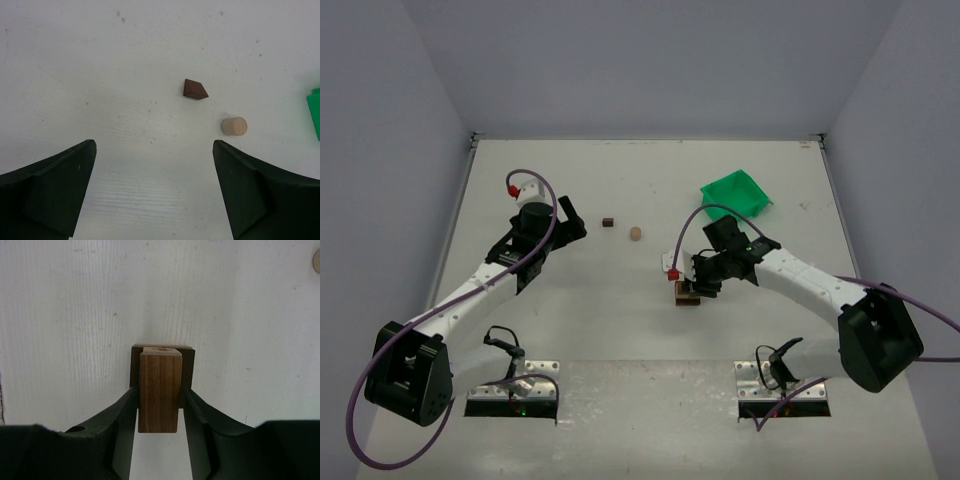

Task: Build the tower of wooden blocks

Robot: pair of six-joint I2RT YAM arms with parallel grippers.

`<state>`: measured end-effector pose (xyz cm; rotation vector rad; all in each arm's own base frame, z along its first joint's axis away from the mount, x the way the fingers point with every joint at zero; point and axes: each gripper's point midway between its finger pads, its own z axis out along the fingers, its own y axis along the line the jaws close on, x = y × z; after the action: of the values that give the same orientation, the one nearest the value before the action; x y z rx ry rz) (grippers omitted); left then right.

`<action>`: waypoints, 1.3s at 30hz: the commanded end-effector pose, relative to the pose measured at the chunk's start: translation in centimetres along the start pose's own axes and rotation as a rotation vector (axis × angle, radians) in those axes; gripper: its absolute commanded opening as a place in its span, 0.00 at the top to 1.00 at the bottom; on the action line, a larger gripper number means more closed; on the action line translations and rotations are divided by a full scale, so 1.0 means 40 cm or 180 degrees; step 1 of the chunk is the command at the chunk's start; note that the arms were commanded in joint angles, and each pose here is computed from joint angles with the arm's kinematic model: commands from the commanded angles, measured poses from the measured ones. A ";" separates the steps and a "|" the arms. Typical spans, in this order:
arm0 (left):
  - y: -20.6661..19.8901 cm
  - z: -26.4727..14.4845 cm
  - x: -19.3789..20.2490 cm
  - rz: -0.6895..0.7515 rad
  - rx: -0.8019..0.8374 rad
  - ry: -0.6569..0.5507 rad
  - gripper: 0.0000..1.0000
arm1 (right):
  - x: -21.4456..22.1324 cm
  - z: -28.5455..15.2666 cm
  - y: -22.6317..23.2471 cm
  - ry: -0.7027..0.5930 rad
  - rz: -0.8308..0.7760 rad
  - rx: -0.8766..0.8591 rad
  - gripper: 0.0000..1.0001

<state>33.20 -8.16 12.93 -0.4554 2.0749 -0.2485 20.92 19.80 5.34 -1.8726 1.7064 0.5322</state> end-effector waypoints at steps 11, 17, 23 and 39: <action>-0.031 -0.006 -0.065 -0.0046 0.0105 -0.0225 0.00 | -0.031 -0.023 -0.021 -0.0145 -0.0113 0.0156 0.46; -0.031 -0.009 -0.065 -0.0047 0.0115 -0.0223 0.00 | -0.029 -0.020 -0.028 -0.0140 -0.0112 0.0189 0.43; -0.033 -0.009 -0.065 -0.0047 0.0124 -0.0218 0.00 | -0.027 -0.017 -0.041 -0.0127 -0.0117 0.0267 0.43; -0.071 0.003 -0.057 -0.0041 0.0307 -0.0080 0.00 | -0.126 -0.077 -0.028 -0.0506 -0.0314 0.0164 0.17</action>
<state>33.29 -8.96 12.83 -0.4335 2.0947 -0.2883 20.72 20.10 6.49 -1.8585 1.6526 0.5367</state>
